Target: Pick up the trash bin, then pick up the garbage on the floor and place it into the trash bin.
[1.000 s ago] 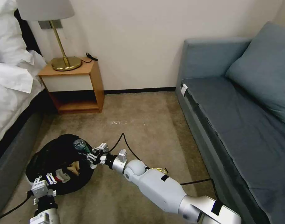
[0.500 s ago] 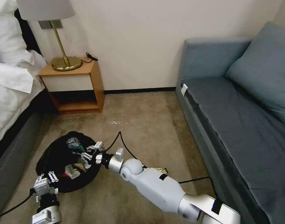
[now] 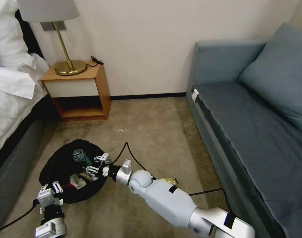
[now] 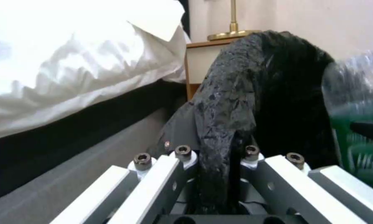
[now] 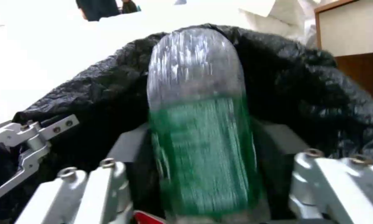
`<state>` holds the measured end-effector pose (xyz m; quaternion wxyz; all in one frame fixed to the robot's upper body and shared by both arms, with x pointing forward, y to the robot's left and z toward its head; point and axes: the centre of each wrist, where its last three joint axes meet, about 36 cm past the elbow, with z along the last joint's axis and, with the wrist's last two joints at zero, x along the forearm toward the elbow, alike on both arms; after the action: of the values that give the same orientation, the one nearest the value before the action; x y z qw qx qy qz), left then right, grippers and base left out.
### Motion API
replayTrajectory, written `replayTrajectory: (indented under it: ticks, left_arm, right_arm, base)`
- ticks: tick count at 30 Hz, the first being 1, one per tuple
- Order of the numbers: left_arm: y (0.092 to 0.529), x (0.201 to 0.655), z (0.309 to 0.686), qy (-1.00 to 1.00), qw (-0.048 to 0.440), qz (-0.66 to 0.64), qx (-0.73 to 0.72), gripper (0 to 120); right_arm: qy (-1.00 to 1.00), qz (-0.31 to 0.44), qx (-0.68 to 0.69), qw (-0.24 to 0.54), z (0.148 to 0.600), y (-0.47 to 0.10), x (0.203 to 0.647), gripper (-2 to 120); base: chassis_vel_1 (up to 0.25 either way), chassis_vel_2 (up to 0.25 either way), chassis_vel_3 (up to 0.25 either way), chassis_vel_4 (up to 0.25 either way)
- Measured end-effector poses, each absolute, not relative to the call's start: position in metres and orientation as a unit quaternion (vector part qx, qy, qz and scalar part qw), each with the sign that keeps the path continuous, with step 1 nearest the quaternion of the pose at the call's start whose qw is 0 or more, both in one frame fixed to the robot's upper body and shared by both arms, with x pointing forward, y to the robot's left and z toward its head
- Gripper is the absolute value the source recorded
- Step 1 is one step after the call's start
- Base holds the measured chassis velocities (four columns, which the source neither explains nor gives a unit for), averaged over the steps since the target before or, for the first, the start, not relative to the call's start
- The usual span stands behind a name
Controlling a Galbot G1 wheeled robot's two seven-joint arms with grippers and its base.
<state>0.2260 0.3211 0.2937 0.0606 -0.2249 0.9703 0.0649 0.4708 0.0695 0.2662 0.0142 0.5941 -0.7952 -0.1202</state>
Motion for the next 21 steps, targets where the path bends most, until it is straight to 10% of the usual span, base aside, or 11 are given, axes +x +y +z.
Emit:
replayTrajectory:
  ticks: [10, 21]
  left_arm:
    - [0.32, 0.226, 0.291, 0.97, 0.059, 0.064, -0.228, 6]
    - [0.322, 0.228, 0.291, 0.969, 0.06, 0.068, -0.229, 6]
  right_arm:
    - [-0.797, -0.108, 0.593, -0.009, 0.269, 0.068, 0.474, 98]
    - [-0.817, -0.016, 0.573, -0.06, 0.264, 0.001, 0.496, 100]
  base:
    - [0.0, 0.0, 0.0, 0.0]
    - [0.0, 0.0, 0.0, 0.0]
